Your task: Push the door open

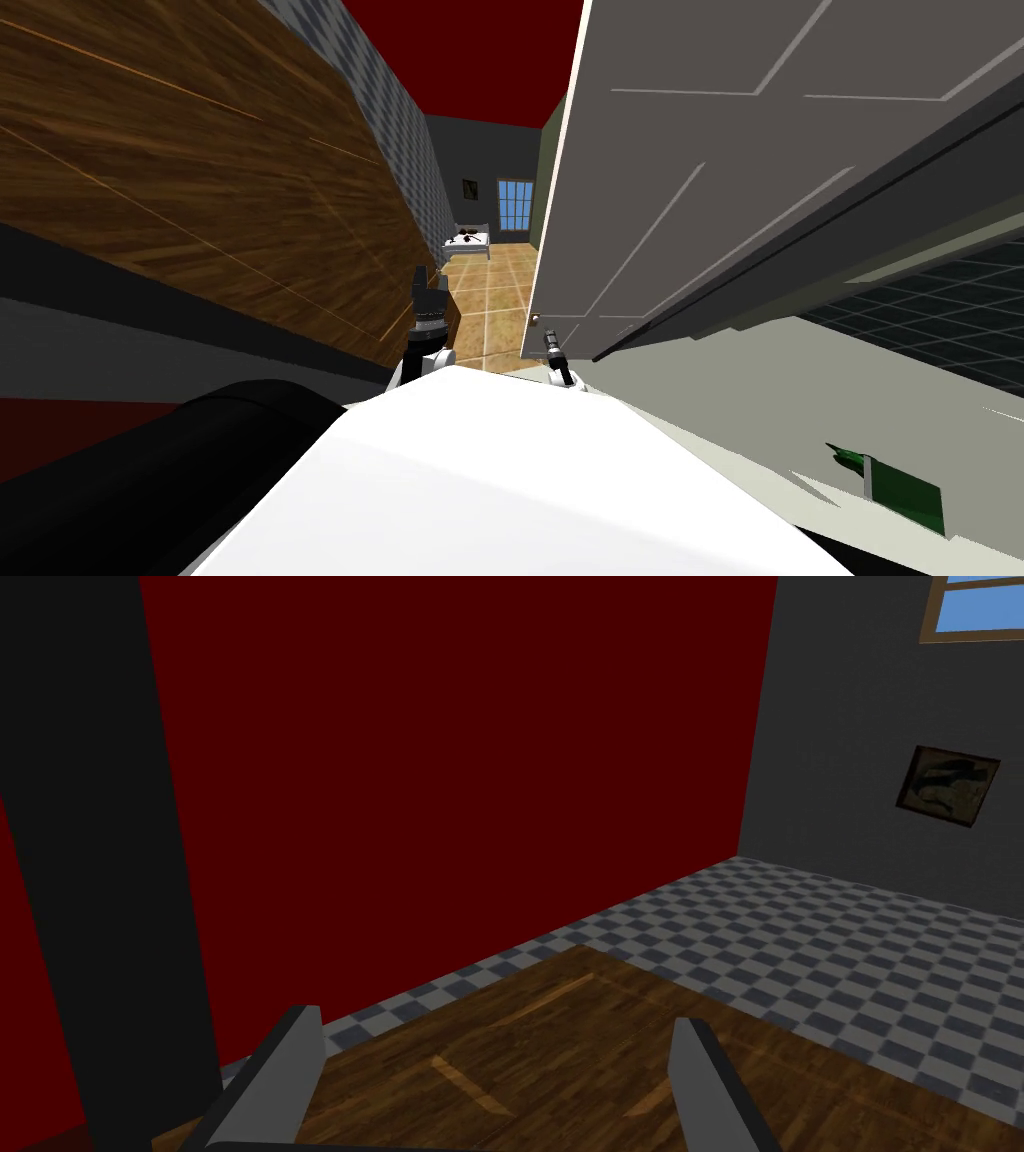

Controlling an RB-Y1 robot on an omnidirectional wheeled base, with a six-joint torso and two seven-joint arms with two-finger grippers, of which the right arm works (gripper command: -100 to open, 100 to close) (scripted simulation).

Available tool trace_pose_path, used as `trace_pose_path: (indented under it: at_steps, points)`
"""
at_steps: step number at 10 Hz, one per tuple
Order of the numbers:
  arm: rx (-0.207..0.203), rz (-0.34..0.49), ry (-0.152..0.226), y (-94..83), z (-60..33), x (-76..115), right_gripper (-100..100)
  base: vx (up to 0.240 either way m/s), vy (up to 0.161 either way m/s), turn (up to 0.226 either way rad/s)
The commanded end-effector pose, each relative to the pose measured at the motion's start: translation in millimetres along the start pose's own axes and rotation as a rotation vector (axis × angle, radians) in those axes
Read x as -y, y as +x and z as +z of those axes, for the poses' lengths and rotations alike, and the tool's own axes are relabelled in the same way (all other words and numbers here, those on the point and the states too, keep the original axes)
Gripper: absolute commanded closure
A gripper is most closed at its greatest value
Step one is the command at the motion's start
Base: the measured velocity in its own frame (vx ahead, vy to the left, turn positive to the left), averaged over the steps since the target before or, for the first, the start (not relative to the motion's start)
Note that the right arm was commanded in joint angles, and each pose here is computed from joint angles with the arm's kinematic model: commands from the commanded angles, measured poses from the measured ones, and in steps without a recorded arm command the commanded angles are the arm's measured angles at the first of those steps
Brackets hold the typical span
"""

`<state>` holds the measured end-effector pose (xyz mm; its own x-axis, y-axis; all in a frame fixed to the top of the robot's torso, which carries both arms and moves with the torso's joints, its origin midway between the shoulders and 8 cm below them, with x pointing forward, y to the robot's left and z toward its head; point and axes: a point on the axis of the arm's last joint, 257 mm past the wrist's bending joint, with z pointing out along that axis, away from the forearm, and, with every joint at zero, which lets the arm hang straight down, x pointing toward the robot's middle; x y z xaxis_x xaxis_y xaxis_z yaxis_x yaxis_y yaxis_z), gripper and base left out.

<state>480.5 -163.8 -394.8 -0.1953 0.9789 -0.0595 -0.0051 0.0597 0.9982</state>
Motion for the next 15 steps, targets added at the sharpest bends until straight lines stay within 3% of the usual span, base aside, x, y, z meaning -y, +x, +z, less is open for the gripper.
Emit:
trace_pose_path:
  at_steps: [1, 3, 5, 6, 7, 11, 15]
  points:
    - [0.000, 0.004, 0.001, 0.2, 0.4, -0.2, -100, -0.190, 0.009, -0.024]
    - [-0.002, 0.019, -0.001, 6.0, 1.6, -1.4, -100, -0.217, 0.019, -0.032]
    - [-0.006, 0.055, -0.006, 22.6, 4.3, -4.5, -100, -0.222, 0.014, -0.041]
    - [-0.005, 0.043, -0.005, 18.1, 3.5, -2.7, -100, -0.097, 0.006, -0.006]
    - [0.001, 0.029, -0.004, 9.2, 2.2, -1.7, -100, 0.094, 0.045, 0.030]
    - [0.011, 0.016, -0.005, 0.3, 1.0, -1.4, -100, 0.183, 0.039, 0.020]
    - [0.018, 0.029, -0.012, 4.3, 1.5, -2.9, -100, 0.200, 0.047, 0.024]
